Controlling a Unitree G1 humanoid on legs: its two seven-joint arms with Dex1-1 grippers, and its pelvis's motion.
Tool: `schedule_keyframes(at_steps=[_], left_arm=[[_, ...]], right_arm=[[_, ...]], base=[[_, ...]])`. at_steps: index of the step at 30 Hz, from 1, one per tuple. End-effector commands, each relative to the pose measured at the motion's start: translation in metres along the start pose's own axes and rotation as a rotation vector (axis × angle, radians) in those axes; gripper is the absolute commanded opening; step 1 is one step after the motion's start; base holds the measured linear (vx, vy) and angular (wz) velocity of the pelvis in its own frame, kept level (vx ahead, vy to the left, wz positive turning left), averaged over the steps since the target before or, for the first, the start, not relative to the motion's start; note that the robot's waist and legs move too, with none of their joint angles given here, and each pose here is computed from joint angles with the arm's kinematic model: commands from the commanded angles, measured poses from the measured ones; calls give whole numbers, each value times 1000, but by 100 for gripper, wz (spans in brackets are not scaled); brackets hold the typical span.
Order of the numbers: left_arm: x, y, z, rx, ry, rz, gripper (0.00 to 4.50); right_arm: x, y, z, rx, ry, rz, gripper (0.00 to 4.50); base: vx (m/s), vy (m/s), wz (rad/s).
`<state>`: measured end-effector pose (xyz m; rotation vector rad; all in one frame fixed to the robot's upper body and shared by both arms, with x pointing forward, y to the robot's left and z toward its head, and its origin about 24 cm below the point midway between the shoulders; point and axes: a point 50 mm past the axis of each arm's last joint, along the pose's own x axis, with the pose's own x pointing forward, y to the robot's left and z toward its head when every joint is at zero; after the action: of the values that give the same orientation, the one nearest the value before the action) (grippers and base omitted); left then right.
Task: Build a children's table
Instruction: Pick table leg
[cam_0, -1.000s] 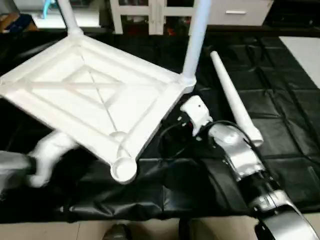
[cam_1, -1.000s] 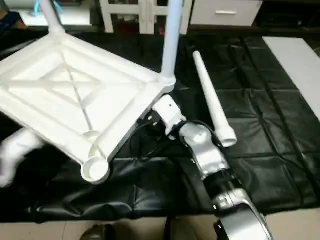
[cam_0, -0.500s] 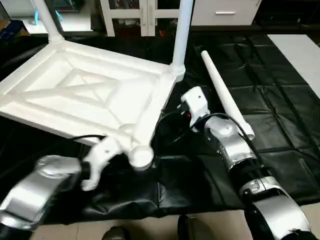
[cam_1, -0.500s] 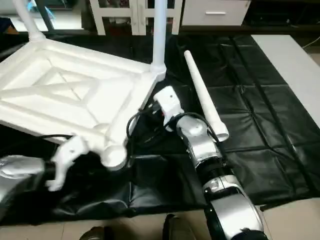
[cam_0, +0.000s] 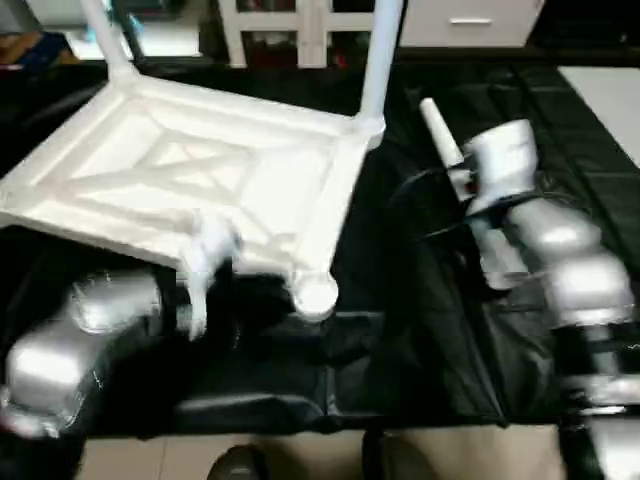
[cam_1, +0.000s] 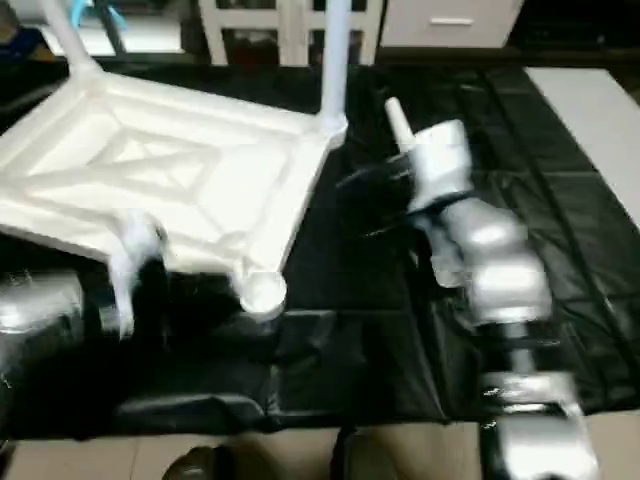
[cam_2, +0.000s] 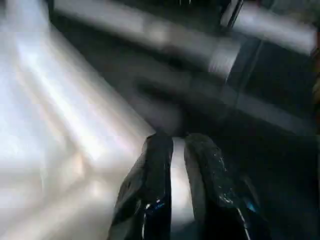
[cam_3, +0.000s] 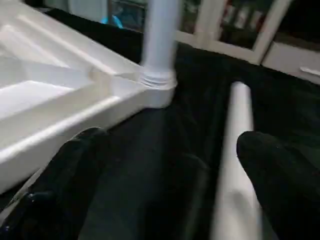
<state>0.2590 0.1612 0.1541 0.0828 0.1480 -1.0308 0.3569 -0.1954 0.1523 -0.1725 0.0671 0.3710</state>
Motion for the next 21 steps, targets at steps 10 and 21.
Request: schedule_keyframes(at_steps=[10,21], left_arm=[[32,-12,12,21,-77,-35,70],[37,-27,3,0,-34,-108,73]], right_arm=[[-14,-37,-19,28,397,-136,450],[-24,-29,-58,299,638,4,432]], base=[[0,0,0],[0,0,0]])
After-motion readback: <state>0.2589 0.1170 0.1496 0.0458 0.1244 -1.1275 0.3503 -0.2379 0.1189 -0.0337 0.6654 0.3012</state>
